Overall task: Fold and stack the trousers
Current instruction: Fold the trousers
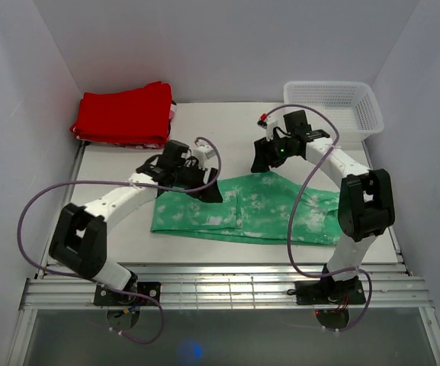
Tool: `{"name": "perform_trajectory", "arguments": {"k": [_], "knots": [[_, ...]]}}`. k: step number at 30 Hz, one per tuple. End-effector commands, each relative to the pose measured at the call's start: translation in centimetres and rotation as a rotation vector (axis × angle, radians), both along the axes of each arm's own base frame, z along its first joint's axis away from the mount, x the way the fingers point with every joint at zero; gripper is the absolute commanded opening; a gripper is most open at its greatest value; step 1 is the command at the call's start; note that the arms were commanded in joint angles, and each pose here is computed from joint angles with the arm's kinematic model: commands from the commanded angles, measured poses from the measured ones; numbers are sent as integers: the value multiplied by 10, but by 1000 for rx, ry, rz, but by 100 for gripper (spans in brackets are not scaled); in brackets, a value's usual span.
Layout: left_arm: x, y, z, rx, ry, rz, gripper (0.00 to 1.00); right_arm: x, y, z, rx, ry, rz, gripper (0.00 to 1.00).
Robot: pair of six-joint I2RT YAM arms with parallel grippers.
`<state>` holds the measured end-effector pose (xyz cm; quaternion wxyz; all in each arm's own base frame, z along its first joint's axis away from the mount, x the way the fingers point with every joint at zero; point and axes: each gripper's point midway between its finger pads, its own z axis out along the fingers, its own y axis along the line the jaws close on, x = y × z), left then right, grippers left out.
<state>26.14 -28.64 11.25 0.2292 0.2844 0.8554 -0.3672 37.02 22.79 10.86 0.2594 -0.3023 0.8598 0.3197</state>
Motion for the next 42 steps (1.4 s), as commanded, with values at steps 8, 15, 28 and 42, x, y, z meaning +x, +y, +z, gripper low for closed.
{"name": "perform_trajectory", "arguments": {"k": [8, 15, 28, 42], "knots": [[3, 238, 25, 24, 19, 336, 81, -33, -154, 64, -125, -55, -154, 81], [-5, 284, -9, -261, 273, 373, 79, -80, -249, 49, -168, 56, -298, 84], [16, 240, -64, -450, 513, 362, 65, -138, -332, 7, -215, 251, -422, 83], [25, 218, -100, -420, 634, 315, 50, -141, -345, -16, -229, 298, -448, 83]]}}
